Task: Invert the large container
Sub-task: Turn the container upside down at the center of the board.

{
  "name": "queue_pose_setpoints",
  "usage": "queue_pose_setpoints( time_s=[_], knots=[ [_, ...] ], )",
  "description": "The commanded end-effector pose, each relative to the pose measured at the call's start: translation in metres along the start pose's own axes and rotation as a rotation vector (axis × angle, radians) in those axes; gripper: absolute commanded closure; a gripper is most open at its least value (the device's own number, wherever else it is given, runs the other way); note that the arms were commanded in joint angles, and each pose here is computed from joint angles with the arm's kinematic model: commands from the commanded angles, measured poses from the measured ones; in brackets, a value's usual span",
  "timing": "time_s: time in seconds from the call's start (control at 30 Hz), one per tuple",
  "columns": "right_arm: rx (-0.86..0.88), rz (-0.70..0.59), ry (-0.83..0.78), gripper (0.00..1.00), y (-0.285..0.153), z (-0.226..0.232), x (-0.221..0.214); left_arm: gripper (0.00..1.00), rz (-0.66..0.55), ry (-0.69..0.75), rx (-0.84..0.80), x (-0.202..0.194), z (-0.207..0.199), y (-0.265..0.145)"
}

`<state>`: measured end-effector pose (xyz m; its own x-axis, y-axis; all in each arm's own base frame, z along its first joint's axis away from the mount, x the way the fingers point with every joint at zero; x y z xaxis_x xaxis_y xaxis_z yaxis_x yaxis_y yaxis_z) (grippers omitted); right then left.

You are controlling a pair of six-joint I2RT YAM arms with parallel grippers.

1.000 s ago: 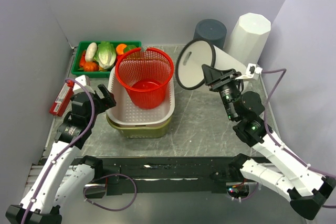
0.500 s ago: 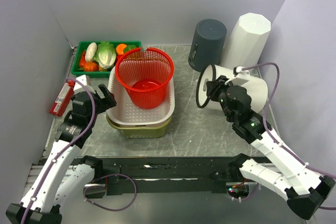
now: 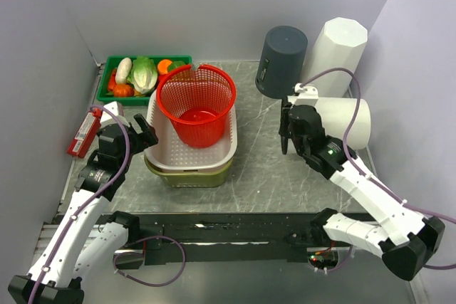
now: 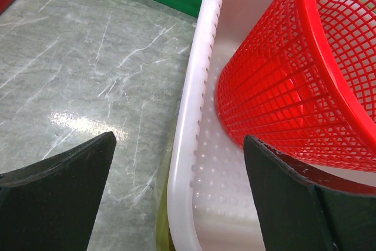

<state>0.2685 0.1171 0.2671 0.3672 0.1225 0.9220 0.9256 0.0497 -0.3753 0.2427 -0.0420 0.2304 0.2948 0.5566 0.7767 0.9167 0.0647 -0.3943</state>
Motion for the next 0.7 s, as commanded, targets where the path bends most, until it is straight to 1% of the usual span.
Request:
queue_pose_setpoints(
  time_s=[0.0,0.33,0.67],
  knots=[
    [-0.097,0.012,-0.117,0.92,-0.001,-0.018,0.015,0.04,-0.025,-0.009,-0.031,0.007,-0.008,0.0],
    [-0.217,0.173,-0.296,0.93,0.016,-0.025,-0.014,0.04,-0.024,-0.01,-0.032,0.007,-0.008,0.0],
    [-0.279,0.273,-0.412,0.93,0.033,-0.019,-0.031,0.04,-0.016,-0.007,-0.033,0.006,-0.008,0.001]
  ],
)
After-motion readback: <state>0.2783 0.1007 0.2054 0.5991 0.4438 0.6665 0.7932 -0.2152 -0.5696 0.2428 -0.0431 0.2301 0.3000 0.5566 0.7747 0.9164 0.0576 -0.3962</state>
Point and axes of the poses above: each gripper's point midway between its finger pads, its own y axis out along the fingers, its own z axis along the line the jaws close on, x = y × z, the point moved 3 cm from there along -y, back along the fingers, and after that the axes turned 11 degrees about -y, right-handed, at the moved point
